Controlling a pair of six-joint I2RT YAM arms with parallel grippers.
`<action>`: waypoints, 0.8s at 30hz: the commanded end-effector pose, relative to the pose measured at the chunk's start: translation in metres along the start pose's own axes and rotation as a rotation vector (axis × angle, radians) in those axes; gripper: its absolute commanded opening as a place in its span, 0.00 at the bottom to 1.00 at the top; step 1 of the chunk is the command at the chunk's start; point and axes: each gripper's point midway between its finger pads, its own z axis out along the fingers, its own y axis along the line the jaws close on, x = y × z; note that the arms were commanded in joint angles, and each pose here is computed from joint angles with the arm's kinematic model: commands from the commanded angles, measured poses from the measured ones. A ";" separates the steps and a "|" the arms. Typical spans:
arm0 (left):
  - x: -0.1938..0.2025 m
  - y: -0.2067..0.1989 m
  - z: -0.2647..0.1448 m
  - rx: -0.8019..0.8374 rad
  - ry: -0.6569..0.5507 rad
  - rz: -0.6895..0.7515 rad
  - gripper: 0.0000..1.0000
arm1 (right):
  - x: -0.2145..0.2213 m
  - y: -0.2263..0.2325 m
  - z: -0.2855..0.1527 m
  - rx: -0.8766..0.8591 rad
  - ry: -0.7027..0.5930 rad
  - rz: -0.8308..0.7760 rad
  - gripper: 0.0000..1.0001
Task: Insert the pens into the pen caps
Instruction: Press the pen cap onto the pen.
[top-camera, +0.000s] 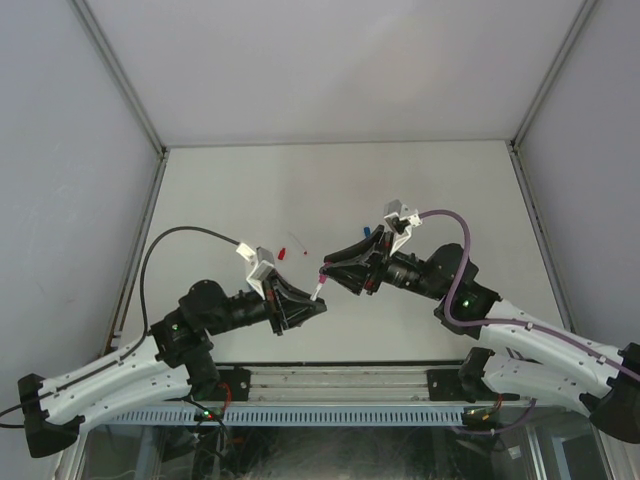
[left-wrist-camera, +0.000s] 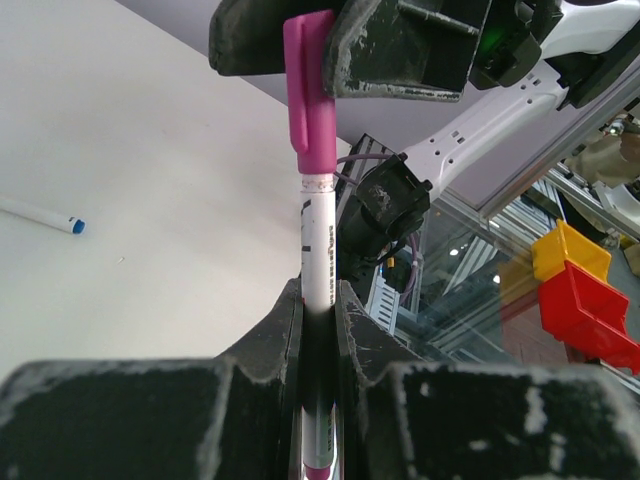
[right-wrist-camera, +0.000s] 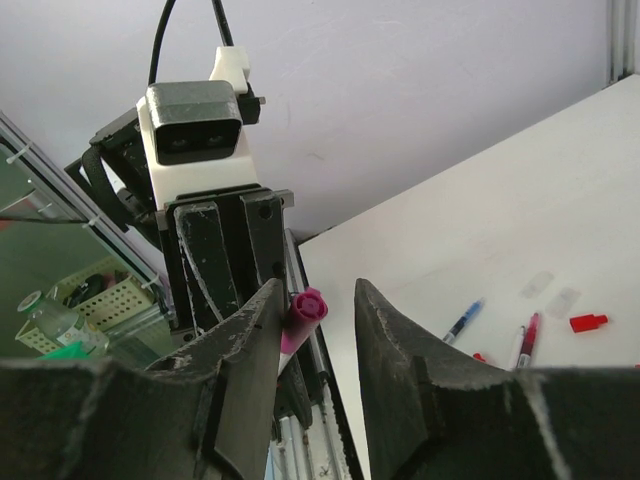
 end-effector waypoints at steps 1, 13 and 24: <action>-0.037 -0.027 -0.001 0.089 -0.089 0.051 0.00 | -0.036 0.016 0.006 -0.046 -0.094 -0.022 0.33; -0.042 -0.024 -0.003 0.061 -0.110 0.051 0.00 | -0.020 0.024 0.013 -0.095 -0.042 0.004 0.02; -0.075 -0.029 -0.010 0.029 -0.210 0.066 0.00 | 0.030 0.029 0.021 -0.051 0.097 0.025 0.00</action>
